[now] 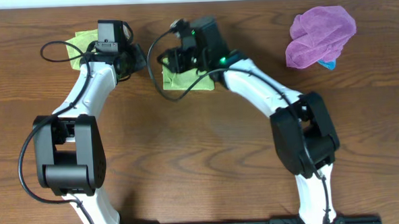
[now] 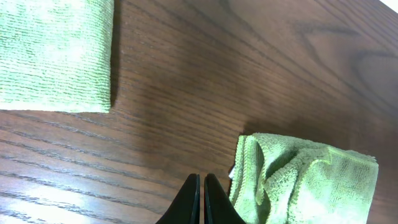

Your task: Fold the cloth

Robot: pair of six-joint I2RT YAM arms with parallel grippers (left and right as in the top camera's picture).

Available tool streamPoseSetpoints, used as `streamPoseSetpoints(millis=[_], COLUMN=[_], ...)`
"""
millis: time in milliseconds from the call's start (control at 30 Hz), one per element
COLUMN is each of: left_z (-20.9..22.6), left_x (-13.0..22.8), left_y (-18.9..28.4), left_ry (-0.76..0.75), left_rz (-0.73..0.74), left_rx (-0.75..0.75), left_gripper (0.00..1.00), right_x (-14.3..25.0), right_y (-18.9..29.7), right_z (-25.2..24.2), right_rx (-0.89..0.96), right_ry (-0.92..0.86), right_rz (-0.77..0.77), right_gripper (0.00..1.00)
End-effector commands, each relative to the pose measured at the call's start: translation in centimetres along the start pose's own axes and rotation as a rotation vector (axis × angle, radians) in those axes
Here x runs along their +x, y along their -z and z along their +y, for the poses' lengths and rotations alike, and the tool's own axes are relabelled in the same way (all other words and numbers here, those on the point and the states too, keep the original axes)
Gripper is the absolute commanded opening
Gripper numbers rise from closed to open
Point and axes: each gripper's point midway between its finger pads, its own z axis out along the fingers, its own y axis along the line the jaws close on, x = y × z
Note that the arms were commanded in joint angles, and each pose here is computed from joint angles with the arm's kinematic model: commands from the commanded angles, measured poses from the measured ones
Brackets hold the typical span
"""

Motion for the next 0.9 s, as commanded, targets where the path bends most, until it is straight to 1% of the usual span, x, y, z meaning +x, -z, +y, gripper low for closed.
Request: streamPoseSetpoints(millis=[0, 100, 133, 200, 300, 333, 433, 500, 567, 600, 633, 700, 800, 867], left_z=[-0.6, -1.2, -1.4, -1.7, -2.0, -2.1, -2.2, -2.2, -2.3, -2.3, -2.4, -2.5, -2.6, -2.8], left_x=[-1.5, -1.2, -1.1, -1.0, -0.8, -0.8, -0.7, -0.7, -0.7, -0.7, -0.6, -0.6, -0.6, -0.5], left_y=[1.3, 1.3, 1.4, 1.4, 1.4, 1.4, 1.4, 1.4, 1.4, 1.4, 1.4, 1.5, 1.5, 1.5], left_ry=[-0.013, -0.014, -0.014, -0.014, -0.015, -0.015, -0.015, -0.016, -0.016, -0.016, -0.016, -0.016, -0.015, -0.016], left_rz=[-0.041, -0.023, -0.020, -0.011, -0.001, 0.002, 0.003, 0.004, 0.006, 0.008, 0.010, 0.010, 0.014, 0.019], left_rx=[0.015, 0.051, 0.059, 0.076, 0.098, 0.103, 0.105, 0.108, 0.112, 0.115, 0.120, 0.122, 0.130, 0.142], left_gripper=[0.06, 0.06, 0.08, 0.16, 0.19, 0.21, 0.41, 0.50, 0.55, 0.60, 0.66, 0.74, 0.90, 0.97], right_x=[-1.6, -0.7, -0.1, 1.0, 2.8, 3.6, 5.6, 6.7, 7.3, 7.4, 7.4, 7.1, 6.1, 4.8], right_y=[0.8, 0.9, 0.6, -0.1, -1.6, -2.2, -3.6, -4.3, -4.7, -4.8, -4.9, -4.9, -4.6, -3.9], right_z=[-2.5, -3.8, -4.3, -4.9, -5.2, -5.4, -5.3, -5.0, -4.6, -4.2, -3.9, -3.4, -3.1, -2.9], right_rx=[0.061, 0.088, 0.096, 0.102, 0.086, 0.085, 0.065, 0.046, 0.030, 0.021, 0.014, -0.003, -0.010, -0.011], right_ry=[-0.036, -0.066, -0.073, -0.087, -0.110, -0.126, -0.149, -0.164, -0.162, -0.158, -0.148, -0.136, -0.122, -0.099], right_rz=[-0.031, 0.002, 0.019, 0.046, 0.085, 0.102, 0.148, 0.176, 0.191, 0.194, 0.191, 0.185, 0.169, 0.149], right_gripper=[0.47, 0.47, 0.47, 0.48, 0.48, 0.48, 0.48, 0.48, 0.48, 0.48, 0.48, 0.48, 0.48, 0.48])
